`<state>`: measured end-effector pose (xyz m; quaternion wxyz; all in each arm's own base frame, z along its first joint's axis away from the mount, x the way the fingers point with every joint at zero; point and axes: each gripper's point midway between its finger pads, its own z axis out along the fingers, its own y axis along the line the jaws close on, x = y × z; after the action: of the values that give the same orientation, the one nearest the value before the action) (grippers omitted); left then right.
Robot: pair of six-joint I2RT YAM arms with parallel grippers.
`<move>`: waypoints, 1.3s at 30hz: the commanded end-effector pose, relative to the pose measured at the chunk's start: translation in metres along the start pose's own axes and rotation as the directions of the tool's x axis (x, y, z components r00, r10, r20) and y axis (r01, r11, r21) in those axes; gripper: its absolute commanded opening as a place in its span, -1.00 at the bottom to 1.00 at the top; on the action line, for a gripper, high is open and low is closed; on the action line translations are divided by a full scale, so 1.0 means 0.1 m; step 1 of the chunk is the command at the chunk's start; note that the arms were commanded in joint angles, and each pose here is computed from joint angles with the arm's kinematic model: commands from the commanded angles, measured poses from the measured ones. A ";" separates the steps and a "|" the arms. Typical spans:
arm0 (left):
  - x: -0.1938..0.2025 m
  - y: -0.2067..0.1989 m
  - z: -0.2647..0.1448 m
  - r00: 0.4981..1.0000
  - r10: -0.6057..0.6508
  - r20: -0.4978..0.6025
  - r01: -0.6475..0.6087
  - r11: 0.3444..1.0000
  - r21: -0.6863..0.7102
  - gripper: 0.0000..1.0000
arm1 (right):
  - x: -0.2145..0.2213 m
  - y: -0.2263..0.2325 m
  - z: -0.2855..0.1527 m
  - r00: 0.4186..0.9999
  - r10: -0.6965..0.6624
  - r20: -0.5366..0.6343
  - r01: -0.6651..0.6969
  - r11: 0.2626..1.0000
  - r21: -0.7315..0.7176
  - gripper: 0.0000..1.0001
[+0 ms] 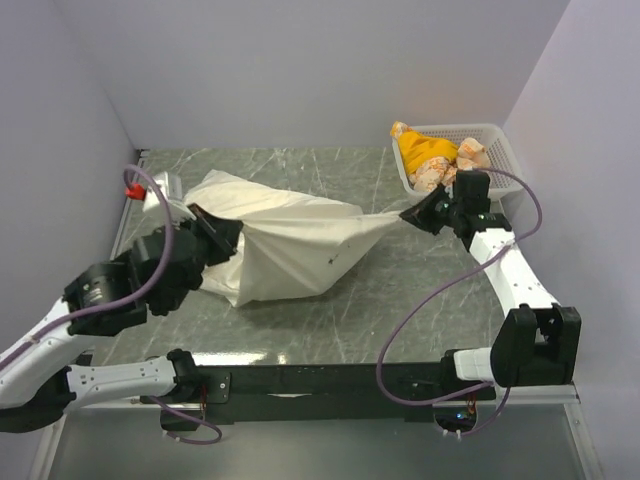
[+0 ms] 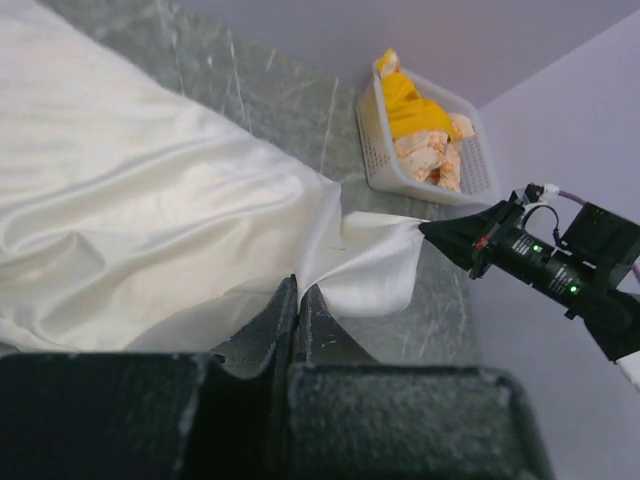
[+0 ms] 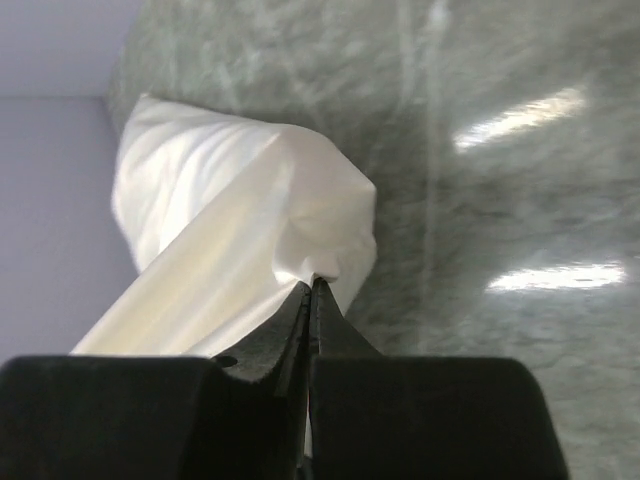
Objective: Put the pillow into the pillowcase
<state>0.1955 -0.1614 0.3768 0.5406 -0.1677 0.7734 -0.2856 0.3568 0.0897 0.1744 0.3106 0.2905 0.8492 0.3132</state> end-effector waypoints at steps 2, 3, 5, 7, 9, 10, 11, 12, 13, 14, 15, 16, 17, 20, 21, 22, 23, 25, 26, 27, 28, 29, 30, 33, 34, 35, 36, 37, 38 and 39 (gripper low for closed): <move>-1.54 -0.14 -0.59 0.930 0.003 0.367 -0.007 1.000 0.008 -0.98 | -0.82 1.04 -0.25 0.970 -0.077 0.232 0.109 0.986 -0.129 -1.00; -1.90 -0.29 -0.84 0.895 -0.123 0.429 0.072 0.989 0.132 -0.98 | -0.88 1.21 -0.29 0.968 -0.068 0.242 0.109 0.981 -0.161 -1.00; -2.06 -0.55 -1.03 0.890 -0.143 0.433 0.014 0.958 0.287 -0.98 | -1.01 1.69 -0.45 0.959 -0.083 0.270 0.156 0.953 -0.261 -1.00; -2.03 -0.77 -1.02 0.913 -0.103 0.394 -0.034 0.945 0.325 -0.98 | -1.20 1.99 -0.69 0.937 -0.089 0.337 0.196 0.933 -0.301 -1.00; -1.72 -1.16 -0.80 0.952 0.026 0.305 -0.144 0.918 0.370 -0.98 | -1.38 1.94 -0.75 0.932 -0.076 0.356 0.180 0.945 -0.272 -1.00; -1.48 -1.20 -0.68 0.962 0.116 0.249 -0.203 0.909 0.363 -0.98 | -1.61 1.83 -0.80 0.924 -0.046 0.380 0.153 0.954 -0.258 -1.00; -1.18 -1.33 -0.56 0.968 0.179 0.176 -0.237 0.882 0.408 -0.98 | -1.65 1.77 -0.78 0.932 -0.033 0.362 0.134 0.956 -0.259 -1.00; -0.89 -1.44 -0.43 0.963 0.242 0.119 -0.269 0.851 0.452 -0.98 | -1.68 1.64 -0.75 0.940 -0.030 0.341 0.113 0.968 -0.226 -1.00; -0.68 -1.57 -0.41 0.959 0.272 0.084 -0.275 0.808 0.520 -0.98 | -1.70 1.48 -0.63 0.949 -0.029 0.314 0.090 0.979 -0.184 -1.00; -0.35 -1.60 -0.32 0.947 0.322 0.017 -0.275 0.780 0.563 -0.98 | -1.71 1.31 -0.58 0.952 -0.029 0.304 0.073 0.988 -0.137 -1.00; -0.10 -1.70 -0.36 0.933 0.356 -0.046 -0.246 0.729 0.639 -0.98 | -1.62 1.07 -0.45 0.962 -0.046 0.268 0.068 0.995 -0.076 -1.00; -0.07 -1.74 -0.36 0.939 0.339 -0.053 -0.224 0.721 0.656 -0.98 | -1.56 1.03 -0.51 0.960 -0.057 0.276 0.079 0.994 -0.069 -1.00; -0.02 -1.70 -0.33 0.943 0.324 -0.069 -0.205 0.733 0.648 -0.98 | -1.50 0.97 -0.51 0.957 -0.065 0.281 0.085 0.994 -0.061 -1.00; -0.73 -1.52 -0.51 0.987 0.143 0.074 -0.160 0.815 0.557 -0.98 | -1.44 0.88 -0.61 0.942 -0.057 0.330 0.082 0.995 -0.062 -1.00; -1.09 -1.34 -0.54 0.985 0.059 0.163 -0.130 0.876 0.465 -0.98 | -1.46 0.99 -0.69 0.939 -0.052 0.339 0.085 0.993 -0.084 -1.00; -1.29 -1.26 -0.60 0.977 0.013 0.211 -0.104 0.897 0.430 -0.98 | -1.47 1.10 -0.77 0.937 -0.049 0.346 0.094 0.989 -0.115 -1.00; -1.60 -1.22 -0.74 0.958 -0.046 0.285 -0.082 0.903 0.422 -0.98 | -1.51 1.28 -0.87 0.927 -0.048 0.373 0.120 0.977 -0.174 -1.00; -2.07 -1.00 -0.96 0.895 -0.089 0.437 -0.086 0.927 0.365 -0.98 | -1.52 1.75 -1.24 0.906 -0.037 0.422 0.174 0.941 -0.291 -1.00; -2.26 -0.99 -1.08 0.863 -0.121 0.490 -0.088 0.919 0.383 -0.98 | -1.56 1.92 -1.43 0.887 -0.033 0.460 0.203 0.924 -0.325 -1.00; -2.49 -1.00 -1.26 0.823 -0.184 0.538 -0.068 0.907 0.415 -0.98 | -1.62 2.16 -1.74 0.861 -0.013 0.508 0.235 0.896 -0.377 -1.00; -2.61 -0.99 -1.33 0.804 -0.192 0.563 -0.070 0.909 0.410 -0.98 | -1.62 2.33 -2.03 0.836 -0.001 0.549 0.271 0.870 -0.411 -1.00; -2.88 -0.95 -1.55 0.769 -0.214 0.602 -0.075 0.905 0.418 -0.98 | -1.64 2.45 -2.26 0.813 0.014 0.582 0.294 0.853 -0.431 -1.00; -2.91 -1.04 -1.52 0.765 -0.193 0.615 -0.093 0.911 0.403 -0.98 | -1.64 2.68 -2.67 0.775 0.036 0.631 0.345 0.812 -0.470 -1.00; -3.24 -1.02 -1.71 0.685 -0.218 0.695 -0.097 0.918 0.384 -0.98 | -1.51 3.12 -3.63 0.677 0.104 0.729 0.470 0.701 -0.537 -1.00; -3.29 -0.97 -1.70 0.658 -0.153 0.737 -0.132 0.940 0.313 -0.98 | -1.46 3.20 -3.87 0.651 0.125 0.749 0.501 0.670 -0.547 -1.00; -3.31 -0.91 -1.65 0.643 -0.131 0.754 -0.114 0.958 0.264 -0.98 | -1.43 3.28 -4.12 0.620 0.159 0.768 0.523 0.645 -0.556 -1.00; -3.32 -0.91 -1.62 0.627 -0.116 0.771 -0.113 0.965 0.237 -0.98 | -1.29 3.41 -4.55 0.573 0.195 0.796 0.580 0.589 -0.562 -1.00; -3.39 -0.89 -1.65 0.592 -0.089 0.801 -0.125 0.972 0.201 -0.98 | -1.28 3.46 -4.70 0.553 0.214 0.805 0.598 0.571 -0.563 -1.00; -3.34 -0.89 -1.54 0.595 -0.053 0.802 -0.119 0.981 0.153 -0.98 | -1.27 3.50 -4.89 0.521 0.251 0.816 0.615 0.553 -0.562 -1.00; -3.33 -0.89 -1.50 0.592 -0.034 0.805 -0.112 0.986 0.125 -0.98 | -1.19 3.54 -5.12 0.490 0.282 0.825 0.643 0.522 -0.560 -1.00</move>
<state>0.1696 -0.0661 0.6999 0.8196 -0.1011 0.4649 -0.3192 0.2205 0.0969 0.7110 0.7210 0.0559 0.4893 0.4875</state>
